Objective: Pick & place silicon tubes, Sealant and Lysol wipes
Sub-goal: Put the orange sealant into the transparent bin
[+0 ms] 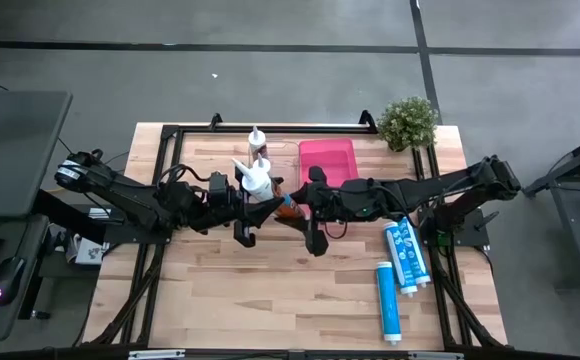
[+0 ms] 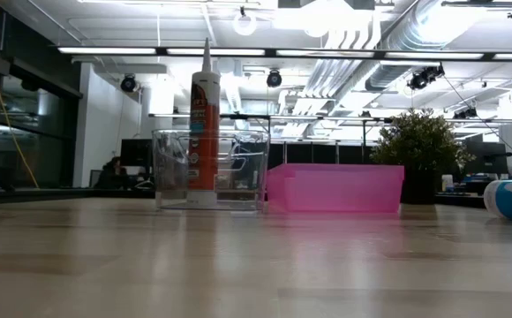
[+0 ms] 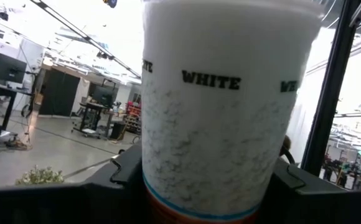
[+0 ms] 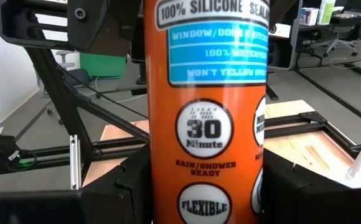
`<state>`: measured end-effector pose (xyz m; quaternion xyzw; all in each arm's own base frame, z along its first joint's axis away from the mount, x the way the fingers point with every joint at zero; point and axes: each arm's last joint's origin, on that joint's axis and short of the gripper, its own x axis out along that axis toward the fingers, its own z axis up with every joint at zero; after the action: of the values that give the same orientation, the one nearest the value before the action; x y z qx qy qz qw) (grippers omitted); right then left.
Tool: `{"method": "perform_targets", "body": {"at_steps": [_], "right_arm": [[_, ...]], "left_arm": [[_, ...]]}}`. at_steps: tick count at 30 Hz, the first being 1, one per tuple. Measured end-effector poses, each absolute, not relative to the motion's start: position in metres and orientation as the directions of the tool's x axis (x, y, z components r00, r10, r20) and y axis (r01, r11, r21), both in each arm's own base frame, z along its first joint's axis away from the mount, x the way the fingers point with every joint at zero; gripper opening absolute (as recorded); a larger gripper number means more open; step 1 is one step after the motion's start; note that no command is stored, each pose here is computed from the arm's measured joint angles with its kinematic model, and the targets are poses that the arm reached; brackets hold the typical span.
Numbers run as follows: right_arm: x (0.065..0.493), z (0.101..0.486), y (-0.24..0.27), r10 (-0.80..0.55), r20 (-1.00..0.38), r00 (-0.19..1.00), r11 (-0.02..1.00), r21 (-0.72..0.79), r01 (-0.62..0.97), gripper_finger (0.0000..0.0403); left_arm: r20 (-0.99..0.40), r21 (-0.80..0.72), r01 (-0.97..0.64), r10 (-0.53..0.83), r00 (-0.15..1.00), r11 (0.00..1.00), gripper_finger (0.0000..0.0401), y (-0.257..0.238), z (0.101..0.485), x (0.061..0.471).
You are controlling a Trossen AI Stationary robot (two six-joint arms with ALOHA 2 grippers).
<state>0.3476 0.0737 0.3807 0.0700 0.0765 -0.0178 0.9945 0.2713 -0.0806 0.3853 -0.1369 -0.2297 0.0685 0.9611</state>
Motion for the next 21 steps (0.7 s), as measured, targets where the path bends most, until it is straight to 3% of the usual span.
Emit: {"method": "perform_targets", "body": {"at_steps": [11,17,21], "right_arm": [[0.347,0.381,0.074,-0.028,-0.155,0.988,0.989,0.138,0.049,0.0201],[0.346,0.385,0.073,-0.044,-0.135,0.99,0.985,0.157,0.065,0.0339],[0.339,0.392,0.07,-0.065,-0.121,0.991,0.984,0.156,0.084,0.0369]], "left_arm": [[0.426,-0.286,-0.051,0.175,0.888,0.957,0.0183,-0.081,0.385,0.271],[0.416,-0.288,-0.016,0.14,0.898,0.958,0.0182,-0.084,0.383,0.273],[0.394,-0.281,-0.048,0.161,0.905,0.958,0.0182,-0.083,0.381,0.273]]}}
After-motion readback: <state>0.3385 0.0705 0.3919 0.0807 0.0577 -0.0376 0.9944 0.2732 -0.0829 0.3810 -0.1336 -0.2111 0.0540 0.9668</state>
